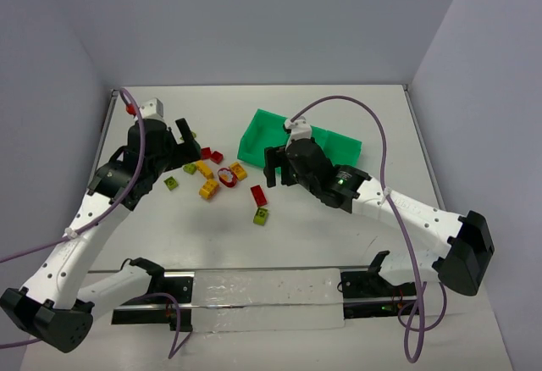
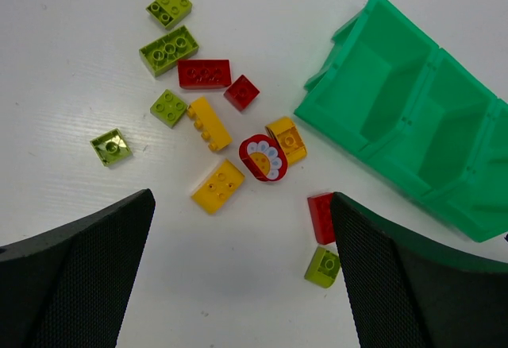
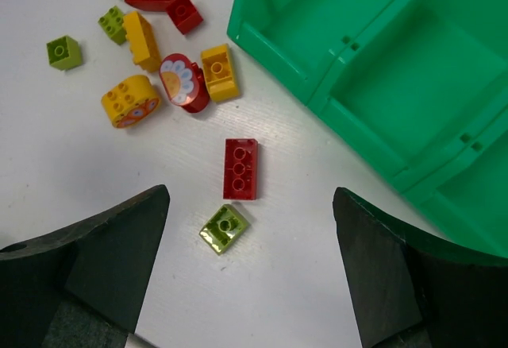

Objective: Sort the legos into containers by color

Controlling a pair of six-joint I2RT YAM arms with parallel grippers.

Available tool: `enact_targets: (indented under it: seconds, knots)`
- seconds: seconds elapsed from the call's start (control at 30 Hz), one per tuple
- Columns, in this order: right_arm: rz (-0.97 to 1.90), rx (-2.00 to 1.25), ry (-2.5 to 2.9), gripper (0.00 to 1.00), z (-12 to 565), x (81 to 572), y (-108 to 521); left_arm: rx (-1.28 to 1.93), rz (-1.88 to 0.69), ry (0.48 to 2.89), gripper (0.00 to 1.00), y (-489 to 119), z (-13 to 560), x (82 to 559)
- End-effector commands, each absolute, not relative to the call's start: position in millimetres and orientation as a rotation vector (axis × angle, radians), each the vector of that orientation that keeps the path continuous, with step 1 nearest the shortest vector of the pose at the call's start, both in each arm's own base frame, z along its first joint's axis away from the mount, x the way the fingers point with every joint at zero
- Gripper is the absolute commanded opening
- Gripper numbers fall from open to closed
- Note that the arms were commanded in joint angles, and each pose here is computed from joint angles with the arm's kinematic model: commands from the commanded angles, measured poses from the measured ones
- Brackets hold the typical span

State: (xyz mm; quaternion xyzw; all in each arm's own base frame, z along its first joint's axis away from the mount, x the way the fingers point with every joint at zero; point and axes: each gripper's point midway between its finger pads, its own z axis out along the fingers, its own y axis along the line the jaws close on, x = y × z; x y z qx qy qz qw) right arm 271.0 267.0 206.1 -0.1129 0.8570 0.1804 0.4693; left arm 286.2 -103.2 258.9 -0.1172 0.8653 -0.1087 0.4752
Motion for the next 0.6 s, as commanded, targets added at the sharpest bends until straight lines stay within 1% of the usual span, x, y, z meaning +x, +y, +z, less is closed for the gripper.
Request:
enact_targets:
  seconds: [0.0, 0.17, 0.33, 0.47, 0.57]
  knots:
    - [0.389, -0.222, 2.065, 0.91, 215.7, 277.6, 255.8, -0.292, -0.28, 2.02, 0.99, -100.2, 293.0, 290.5]
    - [0.398, -0.265, 2.068, 0.92, 217.1, 276.9, 261.3, -0.31, -0.284, 2.0, 0.99, -97.7, 297.0, 289.2]
    - [0.447, -0.328, 2.077, 0.91, 213.2, 273.1, 272.2, -0.376, -0.209, 2.002, 0.99, -83.8, 288.9, 288.1]
    - [0.395, -0.373, 2.143, 0.91, 191.3, 279.7, 281.1, -0.431, -0.173, 2.014, 0.99, -75.3, 284.2, 282.8]
    - [0.422, -0.449, 2.193, 0.9, 172.5, 281.2, 300.1, -0.422, -0.19, 2.022, 0.99, -77.1, 281.2, 279.7]
